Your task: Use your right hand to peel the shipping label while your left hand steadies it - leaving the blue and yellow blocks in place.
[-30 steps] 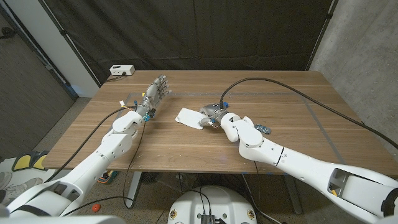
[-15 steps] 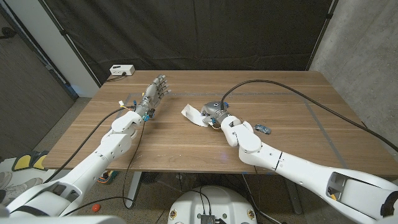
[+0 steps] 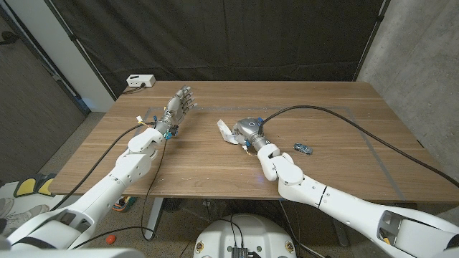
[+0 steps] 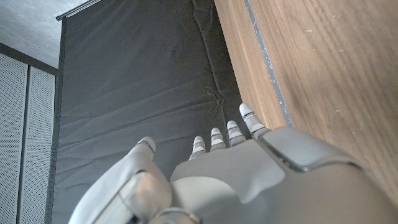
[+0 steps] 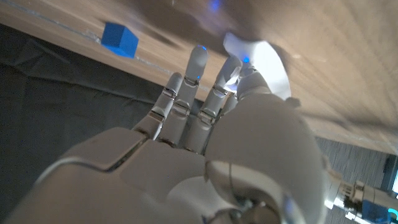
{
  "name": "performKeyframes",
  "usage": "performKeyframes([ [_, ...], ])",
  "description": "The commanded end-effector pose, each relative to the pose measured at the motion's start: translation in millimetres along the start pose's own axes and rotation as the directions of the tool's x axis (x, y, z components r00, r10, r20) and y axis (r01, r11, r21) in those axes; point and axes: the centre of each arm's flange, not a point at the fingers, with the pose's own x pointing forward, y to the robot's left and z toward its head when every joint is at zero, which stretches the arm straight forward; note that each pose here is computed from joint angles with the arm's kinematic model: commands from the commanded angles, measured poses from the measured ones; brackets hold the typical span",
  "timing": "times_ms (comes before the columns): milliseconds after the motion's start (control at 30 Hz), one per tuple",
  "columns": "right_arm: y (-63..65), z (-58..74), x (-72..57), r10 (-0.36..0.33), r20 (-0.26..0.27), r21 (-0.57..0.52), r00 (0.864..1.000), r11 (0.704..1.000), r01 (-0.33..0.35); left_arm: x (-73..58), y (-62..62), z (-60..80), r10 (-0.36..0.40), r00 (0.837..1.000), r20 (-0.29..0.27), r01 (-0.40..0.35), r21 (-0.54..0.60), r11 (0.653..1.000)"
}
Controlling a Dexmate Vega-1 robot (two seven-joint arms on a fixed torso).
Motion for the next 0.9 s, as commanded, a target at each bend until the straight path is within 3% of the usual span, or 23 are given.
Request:
performKeyframes([
  [33, -8.6, -12.1, -7.4, -0.232, -0.126, 0.058, 0.965, 0.969, 0.241, 1.5, -2.5, 3.5, -0.043, 0.999, -0.019, 0.044, 0.032, 0.999],
  [233, -11.6, -16.4, -7.2, -0.346, -0.206, 0.039, 0.915, 0.932, 0.361, -0.2, -8.8, 12.1, -0.069, 0.996, -0.060, 0.075, 0.112, 0.991],
  [333, -13.6, -17.5, -5.2, -0.376, -0.223, 0.018, 0.899, 0.921, 0.390, 0.4, -12.6, 18.6, -0.105, 0.991, -0.078, 0.116, 0.165, 0.979],
  [633, -10.6, -12.8, 4.7, -0.425, -0.228, -0.045, 0.876, 0.903, 0.427, 3.2, -22.8, 38.0, -0.203, 0.974, -0.097, 0.222, 0.285, 0.932],
  [900, -7.1, -11.1, 12.8, -0.429, -0.225, -0.085, 0.875, 0.903, 0.421, -2.1, -32.8, 50.5, -0.202, 0.976, -0.082, 0.218, 0.376, 0.901],
])
